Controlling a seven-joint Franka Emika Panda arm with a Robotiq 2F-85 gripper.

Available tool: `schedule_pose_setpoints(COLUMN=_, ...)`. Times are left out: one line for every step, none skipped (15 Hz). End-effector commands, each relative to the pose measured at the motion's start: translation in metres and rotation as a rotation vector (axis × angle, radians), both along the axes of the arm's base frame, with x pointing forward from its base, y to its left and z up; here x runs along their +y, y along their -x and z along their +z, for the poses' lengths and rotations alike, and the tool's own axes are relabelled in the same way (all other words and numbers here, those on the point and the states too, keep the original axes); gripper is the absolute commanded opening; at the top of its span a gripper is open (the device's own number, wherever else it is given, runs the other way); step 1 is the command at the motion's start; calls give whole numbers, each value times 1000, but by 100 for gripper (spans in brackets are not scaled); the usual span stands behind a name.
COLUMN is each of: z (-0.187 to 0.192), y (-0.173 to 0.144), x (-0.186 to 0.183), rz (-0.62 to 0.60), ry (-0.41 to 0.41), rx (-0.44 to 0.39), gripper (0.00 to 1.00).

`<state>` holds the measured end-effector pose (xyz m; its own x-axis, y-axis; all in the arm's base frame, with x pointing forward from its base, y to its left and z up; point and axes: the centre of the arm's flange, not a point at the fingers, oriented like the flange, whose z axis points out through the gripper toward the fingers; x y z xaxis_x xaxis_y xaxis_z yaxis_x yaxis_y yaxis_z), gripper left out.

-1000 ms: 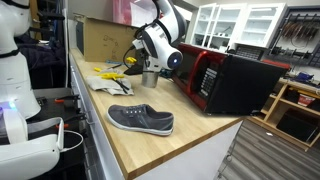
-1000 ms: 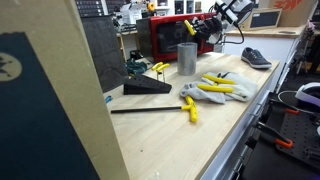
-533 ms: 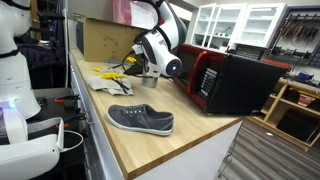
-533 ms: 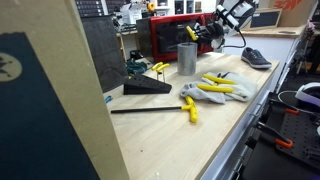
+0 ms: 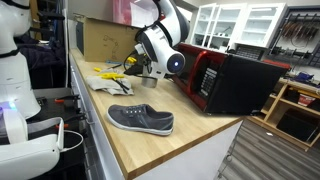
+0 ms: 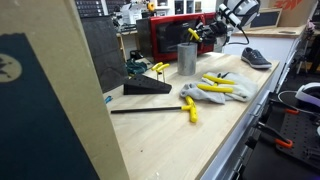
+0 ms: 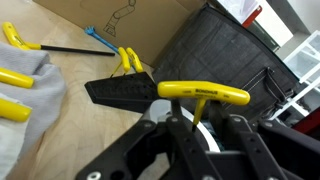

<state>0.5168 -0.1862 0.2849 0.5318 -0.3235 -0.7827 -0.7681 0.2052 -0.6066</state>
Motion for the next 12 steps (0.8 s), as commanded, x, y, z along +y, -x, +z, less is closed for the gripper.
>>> schedule_pose_setpoints(z=35, y=11, x=10, rz=-62, ry=102, rx=50, gripper=67)
schedule_pose_setpoints(z=44, y=11, x=14, rz=-77, ry=153, rx=61, gripper=76)
schedule_pose_setpoints(z=54, y=10, x=19, rz=-83, ry=204, rx=72, gripper=82)
schedule_pose_setpoints(z=64, y=10, x=25, rz=-85, ry=259, rx=75, gripper=91)
schedule_pose_setpoints(z=76, y=10, x=34, rz=-77, ry=321, rx=81, gripper=98)
schedule_pose_setpoints(z=88, y=9, x=42, rz=-64, ry=376, rx=82, gripper=100)
schedule_pose_setpoints(z=101, y=9, x=52, rz=-55, ry=434, rx=86, gripper=100)
schedule_pose_setpoints(z=113, y=10, x=62, rz=-42, ry=492, rx=85, gripper=100)
schedule_pose_setpoints(z=127, y=11, x=72, rz=-27, ry=550, rx=82, gripper=100)
schedule_pose_setpoints(z=140, y=12, x=83, rz=-6, ry=611, rx=81, gripper=100)
schedule_pose_setpoints(z=152, y=14, x=95, rz=29, ry=679, rx=77, gripper=100)
schedule_pose_setpoints(z=165, y=16, x=105, rz=66, ry=741, rx=78, gripper=100)
